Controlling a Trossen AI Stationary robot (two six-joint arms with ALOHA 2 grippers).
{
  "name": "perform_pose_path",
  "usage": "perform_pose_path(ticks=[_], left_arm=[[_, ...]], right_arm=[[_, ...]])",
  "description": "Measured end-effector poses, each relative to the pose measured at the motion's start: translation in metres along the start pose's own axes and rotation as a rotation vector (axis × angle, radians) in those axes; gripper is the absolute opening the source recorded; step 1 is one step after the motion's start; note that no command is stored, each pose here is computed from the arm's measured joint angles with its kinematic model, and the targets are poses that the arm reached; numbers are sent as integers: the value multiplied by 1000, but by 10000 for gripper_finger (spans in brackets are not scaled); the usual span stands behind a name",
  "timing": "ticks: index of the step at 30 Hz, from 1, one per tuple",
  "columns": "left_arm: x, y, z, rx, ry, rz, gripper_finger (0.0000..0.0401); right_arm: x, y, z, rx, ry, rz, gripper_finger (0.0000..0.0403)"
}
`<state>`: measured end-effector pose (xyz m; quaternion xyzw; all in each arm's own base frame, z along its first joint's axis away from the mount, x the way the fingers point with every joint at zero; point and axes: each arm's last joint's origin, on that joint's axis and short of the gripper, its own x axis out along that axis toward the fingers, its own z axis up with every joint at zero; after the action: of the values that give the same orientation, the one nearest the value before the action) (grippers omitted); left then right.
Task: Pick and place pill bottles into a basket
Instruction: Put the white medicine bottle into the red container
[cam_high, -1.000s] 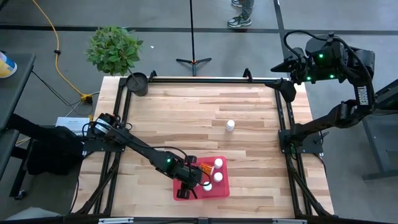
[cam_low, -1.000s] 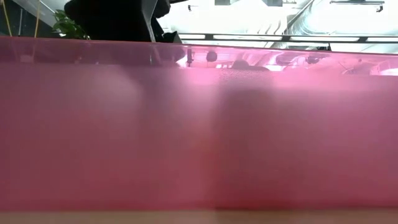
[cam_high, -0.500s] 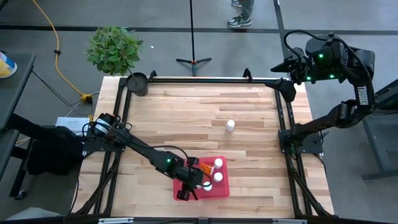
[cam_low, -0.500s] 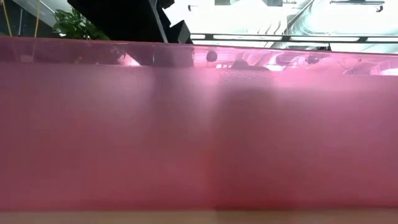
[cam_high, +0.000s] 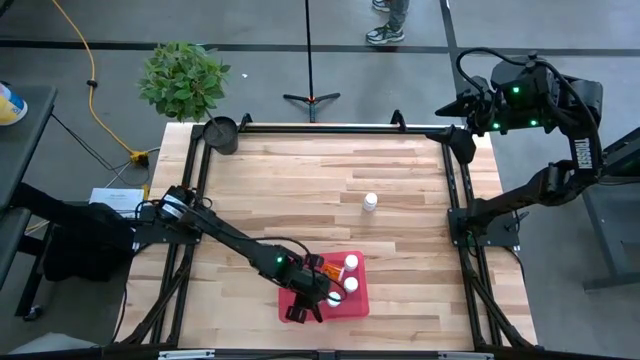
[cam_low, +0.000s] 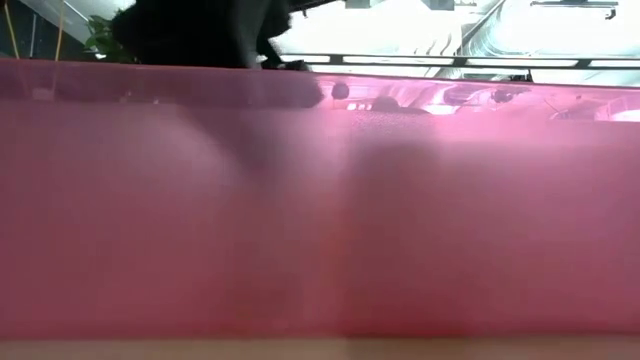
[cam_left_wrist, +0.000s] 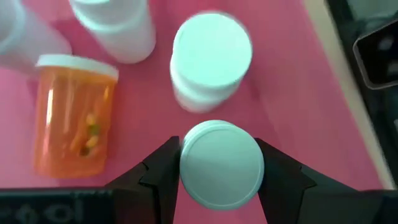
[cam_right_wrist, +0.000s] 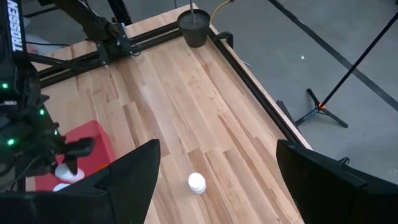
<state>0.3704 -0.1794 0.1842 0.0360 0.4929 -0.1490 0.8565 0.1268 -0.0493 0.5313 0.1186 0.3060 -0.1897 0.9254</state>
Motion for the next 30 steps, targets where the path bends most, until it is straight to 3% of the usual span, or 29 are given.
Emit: perform_pose_path(ticks=[11, 22, 30], left_arm=[[-7, 7, 10, 21, 16, 15, 205], [-7, 7, 10, 1, 16, 16, 250], [-7, 6, 10, -2, 18, -3, 250]], right_arm=[[0, 0, 0, 8, 2, 14, 312], [0, 1, 0, 8, 4, 26, 312], [0, 1, 0, 2, 4, 27, 312]])
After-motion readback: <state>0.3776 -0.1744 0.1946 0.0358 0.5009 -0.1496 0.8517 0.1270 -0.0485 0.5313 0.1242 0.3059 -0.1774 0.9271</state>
